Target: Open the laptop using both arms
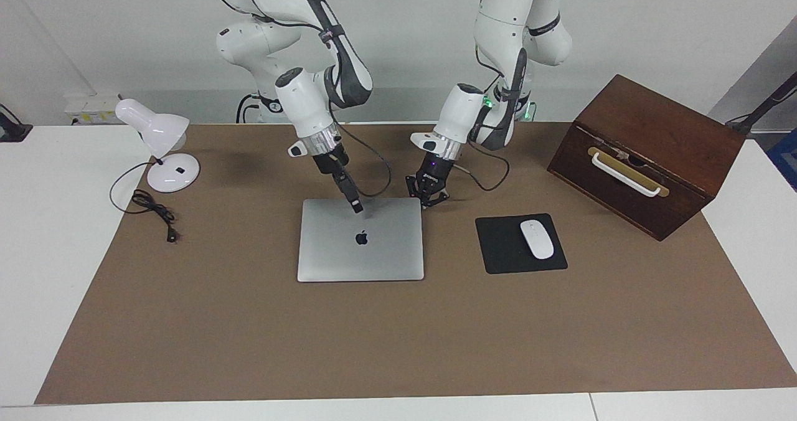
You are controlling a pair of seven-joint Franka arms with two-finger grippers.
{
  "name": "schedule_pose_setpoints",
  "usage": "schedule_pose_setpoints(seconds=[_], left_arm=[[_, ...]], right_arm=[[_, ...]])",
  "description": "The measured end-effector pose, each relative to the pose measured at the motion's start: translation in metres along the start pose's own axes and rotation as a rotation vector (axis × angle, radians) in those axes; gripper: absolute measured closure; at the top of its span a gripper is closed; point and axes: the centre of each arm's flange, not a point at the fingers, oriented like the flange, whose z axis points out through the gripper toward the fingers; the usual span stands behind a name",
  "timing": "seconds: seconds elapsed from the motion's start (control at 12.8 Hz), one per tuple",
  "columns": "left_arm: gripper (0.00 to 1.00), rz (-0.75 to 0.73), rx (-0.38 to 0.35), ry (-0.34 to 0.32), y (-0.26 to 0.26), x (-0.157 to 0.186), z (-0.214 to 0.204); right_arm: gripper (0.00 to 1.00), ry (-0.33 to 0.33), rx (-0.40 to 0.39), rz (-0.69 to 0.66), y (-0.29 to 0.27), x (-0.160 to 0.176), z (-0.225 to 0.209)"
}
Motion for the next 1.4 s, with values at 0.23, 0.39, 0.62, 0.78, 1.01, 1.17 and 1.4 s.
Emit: schedule_pose_setpoints(seconds=[0.23, 0.39, 0.62, 0.78, 1.01, 1.17, 1.4], left_arm=[[0.99, 0.005, 0.0, 0.0, 0.0, 0.0, 0.0], [0.99, 0.005, 0.0, 0.0, 0.0, 0.0, 0.0], [0.99, 0.006, 0.0, 0.001, 0.0, 0.0, 0.0], [0.99, 0.007, 0.0, 0.001, 0.0, 0.0, 0.0], [0.99, 0.008, 0.0, 0.001, 0.0, 0.0, 0.0], [0.99, 0.009, 0.0, 0.001, 0.0, 0.0, 0.0], [0.99, 0.01, 0.0, 0.001, 0.0, 0.0, 0.0]], right_arm=[[0.0, -0.002, 0.01, -0.001, -0.006, -0.001, -0.001], [0.0, -0.002, 0.02, -0.001, -0.011, -0.002, -0.002], [0.0, -0.005, 0.051, -0.004, -0.028, -0.005, -0.003], [0.0, 0.015, 0.102, -0.009, -0.045, -0.005, -0.005], [0.0, 0.029, 0.159, -0.038, -0.071, -0.007, -0.006], [0.0, 0.039, 0.198, -0.06, -0.091, -0.002, -0.011], [0.0, 0.064, 0.256, -0.084, -0.12, 0.014, -0.021]])
